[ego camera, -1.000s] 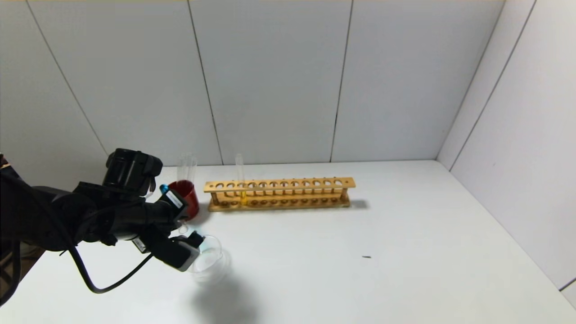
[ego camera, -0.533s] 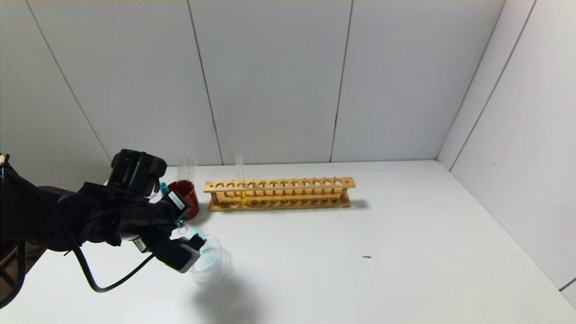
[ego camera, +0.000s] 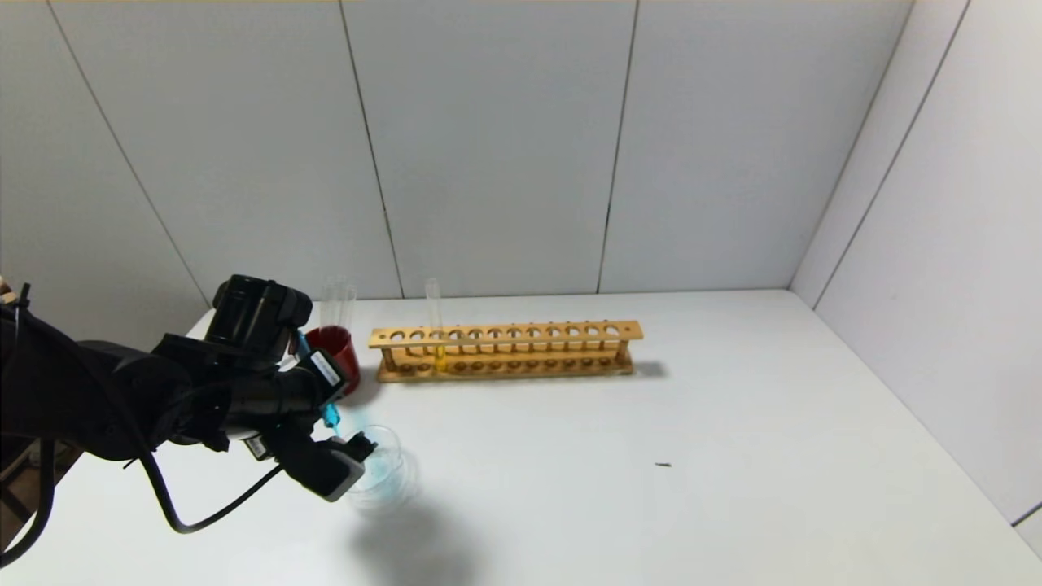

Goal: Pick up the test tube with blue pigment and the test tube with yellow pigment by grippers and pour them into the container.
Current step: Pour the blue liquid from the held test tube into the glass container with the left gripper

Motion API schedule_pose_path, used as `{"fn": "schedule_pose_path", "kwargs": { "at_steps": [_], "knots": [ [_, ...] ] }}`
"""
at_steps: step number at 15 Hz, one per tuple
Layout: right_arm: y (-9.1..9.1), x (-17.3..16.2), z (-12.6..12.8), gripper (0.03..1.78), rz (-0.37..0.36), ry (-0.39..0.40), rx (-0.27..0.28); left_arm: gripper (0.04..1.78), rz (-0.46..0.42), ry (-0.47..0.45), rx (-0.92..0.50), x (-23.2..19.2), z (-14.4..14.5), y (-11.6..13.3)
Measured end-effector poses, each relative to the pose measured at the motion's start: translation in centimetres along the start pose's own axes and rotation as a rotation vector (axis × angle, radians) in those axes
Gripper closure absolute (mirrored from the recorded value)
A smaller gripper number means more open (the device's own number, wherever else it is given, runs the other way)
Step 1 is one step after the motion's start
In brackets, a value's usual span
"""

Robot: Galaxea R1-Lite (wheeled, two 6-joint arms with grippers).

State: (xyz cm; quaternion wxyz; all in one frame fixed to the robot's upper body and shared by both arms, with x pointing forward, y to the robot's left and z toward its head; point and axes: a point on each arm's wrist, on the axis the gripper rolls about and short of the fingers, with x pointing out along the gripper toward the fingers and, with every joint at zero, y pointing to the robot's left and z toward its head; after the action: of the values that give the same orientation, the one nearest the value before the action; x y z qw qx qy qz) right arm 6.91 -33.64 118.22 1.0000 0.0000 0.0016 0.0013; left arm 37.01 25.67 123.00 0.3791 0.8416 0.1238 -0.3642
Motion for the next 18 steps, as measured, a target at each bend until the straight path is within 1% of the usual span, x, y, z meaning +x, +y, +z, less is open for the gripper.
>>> {"fn": "schedule_pose_path", "kwargs": {
  "at_steps": [5,10,18],
  "knots": [
    [0.00,0.00,0.00,0.06,0.000,0.000,0.000,1.50,-0.009,-0.005,0.024,0.19,0.17,-0.11],
    [0.00,0.00,0.00,0.06,0.000,0.000,0.000,1.50,0.014,0.002,0.059,0.41,0.35,0.28],
    [0.00,0.00,0.00,0.06,0.000,0.000,0.000,1.50,0.030,0.004,0.161,0.00,0.45,0.52]
  ]
}}
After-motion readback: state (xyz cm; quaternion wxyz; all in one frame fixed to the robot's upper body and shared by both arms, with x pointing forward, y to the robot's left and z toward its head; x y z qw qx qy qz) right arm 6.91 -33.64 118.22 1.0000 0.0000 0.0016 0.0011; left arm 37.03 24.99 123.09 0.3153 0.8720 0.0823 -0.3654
